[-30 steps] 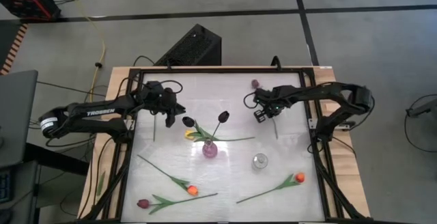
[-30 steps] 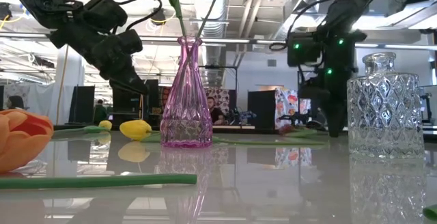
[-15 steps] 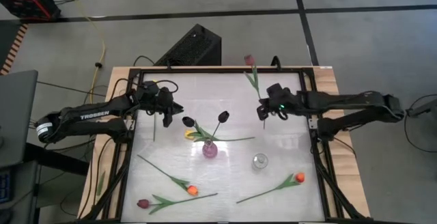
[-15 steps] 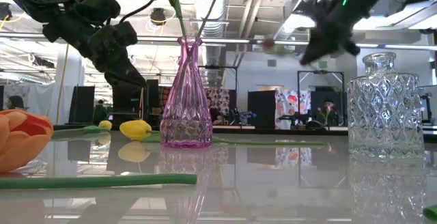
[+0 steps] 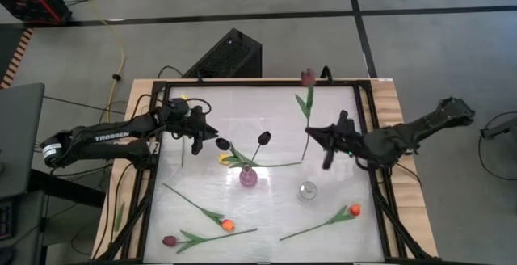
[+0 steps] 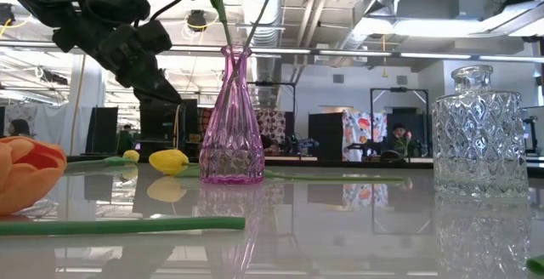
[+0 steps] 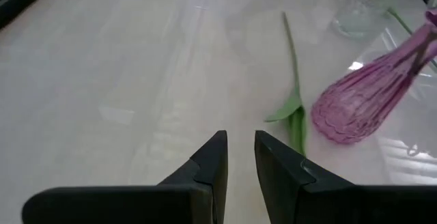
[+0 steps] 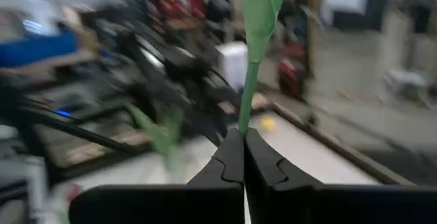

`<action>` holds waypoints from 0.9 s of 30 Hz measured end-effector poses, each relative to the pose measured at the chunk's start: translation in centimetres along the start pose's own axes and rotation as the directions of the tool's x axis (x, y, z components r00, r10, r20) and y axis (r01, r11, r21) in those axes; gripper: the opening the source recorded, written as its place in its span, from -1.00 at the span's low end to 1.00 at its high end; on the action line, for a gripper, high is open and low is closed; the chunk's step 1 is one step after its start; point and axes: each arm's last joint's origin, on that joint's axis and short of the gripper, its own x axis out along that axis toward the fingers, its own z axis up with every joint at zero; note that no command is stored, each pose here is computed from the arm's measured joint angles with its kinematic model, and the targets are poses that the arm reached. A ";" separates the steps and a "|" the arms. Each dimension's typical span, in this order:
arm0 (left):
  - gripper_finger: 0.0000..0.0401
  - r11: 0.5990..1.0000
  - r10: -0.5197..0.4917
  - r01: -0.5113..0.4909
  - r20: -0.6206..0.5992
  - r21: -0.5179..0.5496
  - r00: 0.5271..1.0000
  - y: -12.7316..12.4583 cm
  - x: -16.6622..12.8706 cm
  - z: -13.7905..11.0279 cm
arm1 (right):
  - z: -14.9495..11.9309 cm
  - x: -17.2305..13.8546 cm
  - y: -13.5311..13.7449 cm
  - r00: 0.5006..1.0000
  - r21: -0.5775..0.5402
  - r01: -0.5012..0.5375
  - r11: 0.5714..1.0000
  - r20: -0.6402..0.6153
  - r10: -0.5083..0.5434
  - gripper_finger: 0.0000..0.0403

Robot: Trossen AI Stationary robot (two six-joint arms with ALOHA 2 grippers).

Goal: Sort flowers into vase by color
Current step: Put the top red flower into the pink vase

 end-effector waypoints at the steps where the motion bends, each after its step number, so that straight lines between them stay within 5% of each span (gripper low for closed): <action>1: -0.69 1.000 -0.005 0.005 -0.001 0.003 1.000 -0.1 0.0 0.0 | 0.4 -0.4 0.5 0.999 -0.009 -0.036 0.999 0.035 0.036 -0.90; 13: -0.69 1.000 0.015 -0.015 -0.002 0.024 1.000 -0.6 0.2 0.1 | 4.1 -3.1 7.5 0.944 -0.134 -0.291 0.947 0.119 0.307 -0.90; 19: -0.69 0.999 0.016 -0.016 0.022 0.028 1.000 -0.6 0.3 0.3 | 1.5 -0.2 13.1 0.928 -0.281 -0.362 0.889 -0.018 0.372 -0.90; 27: -0.69 0.999 0.015 -0.016 0.035 0.031 0.999 -0.6 0.3 0.4 | -2.5 2.5 17.0 0.911 -0.228 -0.411 0.883 -0.113 0.396 -0.90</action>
